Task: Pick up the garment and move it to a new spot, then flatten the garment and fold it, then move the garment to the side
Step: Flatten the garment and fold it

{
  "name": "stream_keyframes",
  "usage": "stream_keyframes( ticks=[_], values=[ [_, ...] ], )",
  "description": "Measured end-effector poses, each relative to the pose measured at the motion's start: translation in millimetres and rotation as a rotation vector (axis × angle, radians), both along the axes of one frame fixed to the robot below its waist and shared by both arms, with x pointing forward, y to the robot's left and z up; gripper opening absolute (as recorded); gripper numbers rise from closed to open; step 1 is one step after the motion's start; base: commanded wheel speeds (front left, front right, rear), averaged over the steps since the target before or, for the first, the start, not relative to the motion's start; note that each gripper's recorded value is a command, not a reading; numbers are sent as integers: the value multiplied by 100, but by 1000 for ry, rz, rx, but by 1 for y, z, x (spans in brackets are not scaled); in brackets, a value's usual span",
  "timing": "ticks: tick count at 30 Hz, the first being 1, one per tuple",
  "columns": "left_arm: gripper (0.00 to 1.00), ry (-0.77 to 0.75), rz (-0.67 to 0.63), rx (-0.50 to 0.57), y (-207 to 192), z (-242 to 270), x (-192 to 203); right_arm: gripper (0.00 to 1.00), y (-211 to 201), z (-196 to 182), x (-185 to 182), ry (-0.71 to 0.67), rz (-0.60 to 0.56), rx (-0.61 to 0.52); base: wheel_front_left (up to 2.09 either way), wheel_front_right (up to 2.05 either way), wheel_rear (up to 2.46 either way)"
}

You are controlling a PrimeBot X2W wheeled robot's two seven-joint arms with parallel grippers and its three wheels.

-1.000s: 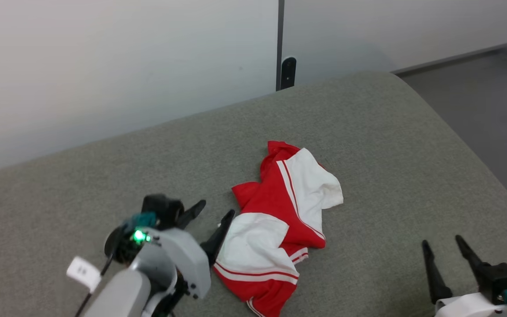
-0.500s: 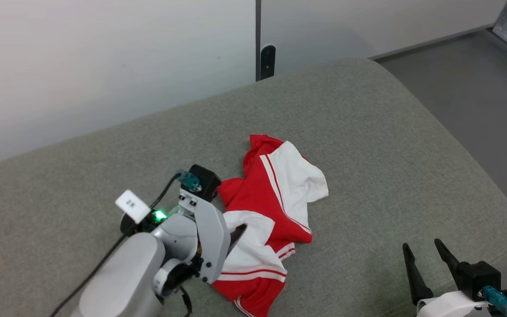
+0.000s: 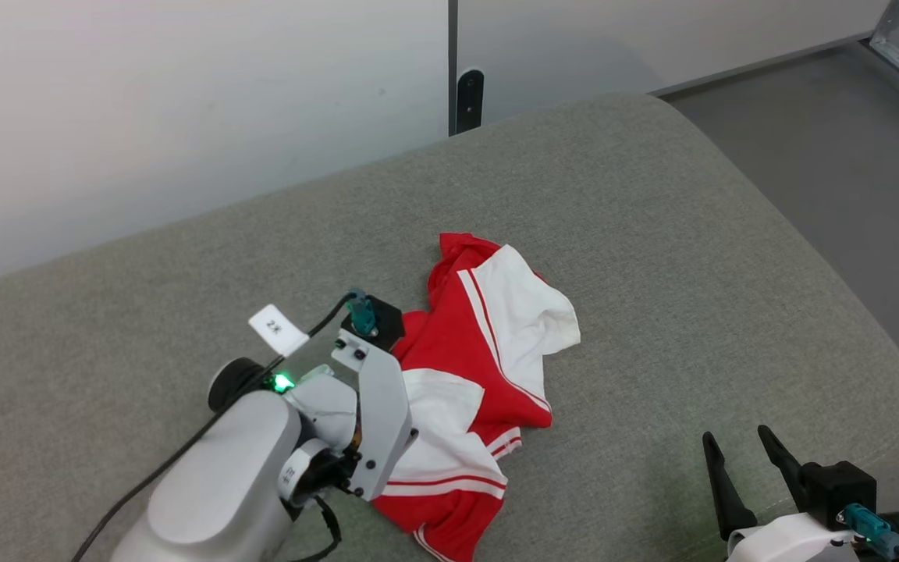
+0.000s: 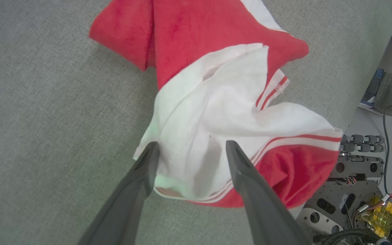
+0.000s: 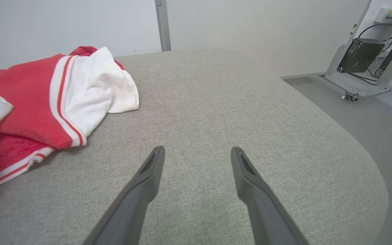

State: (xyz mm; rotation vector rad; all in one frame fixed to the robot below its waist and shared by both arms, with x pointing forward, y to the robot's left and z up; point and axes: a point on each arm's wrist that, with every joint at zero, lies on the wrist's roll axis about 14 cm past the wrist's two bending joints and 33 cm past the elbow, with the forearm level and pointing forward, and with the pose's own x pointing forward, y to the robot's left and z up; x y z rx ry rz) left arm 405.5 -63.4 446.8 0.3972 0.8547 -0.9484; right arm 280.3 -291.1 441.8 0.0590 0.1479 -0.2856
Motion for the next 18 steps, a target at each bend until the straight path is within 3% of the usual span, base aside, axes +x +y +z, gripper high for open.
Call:
stream_keyframes(
  ticks=[2,4,5,6,7,9,18],
  values=[
    [100,4,-4,13,0,1,0,100,0,-1,1,1,1,2,0,0,0],
    [78,9,-8,30,0,-1,-2,100,1,-1,1,1,3,6,0,0,0],
    [48,15,-10,43,1,-3,-3,100,1,-1,1,1,4,9,0,0,0],
    [37,18,-12,50,1,-4,-5,100,2,-2,1,2,4,11,0,0,0],
    [33,21,-11,54,1,-3,-5,100,2,-2,1,2,4,13,0,0,0],
    [0,30,-15,71,0,-3,-6,100,2,-2,1,1,5,15,0,0,0],
    [0,32,-35,74,-6,3,-5,100,4,-5,1,6,4,26,0,0,0]
  ],
)
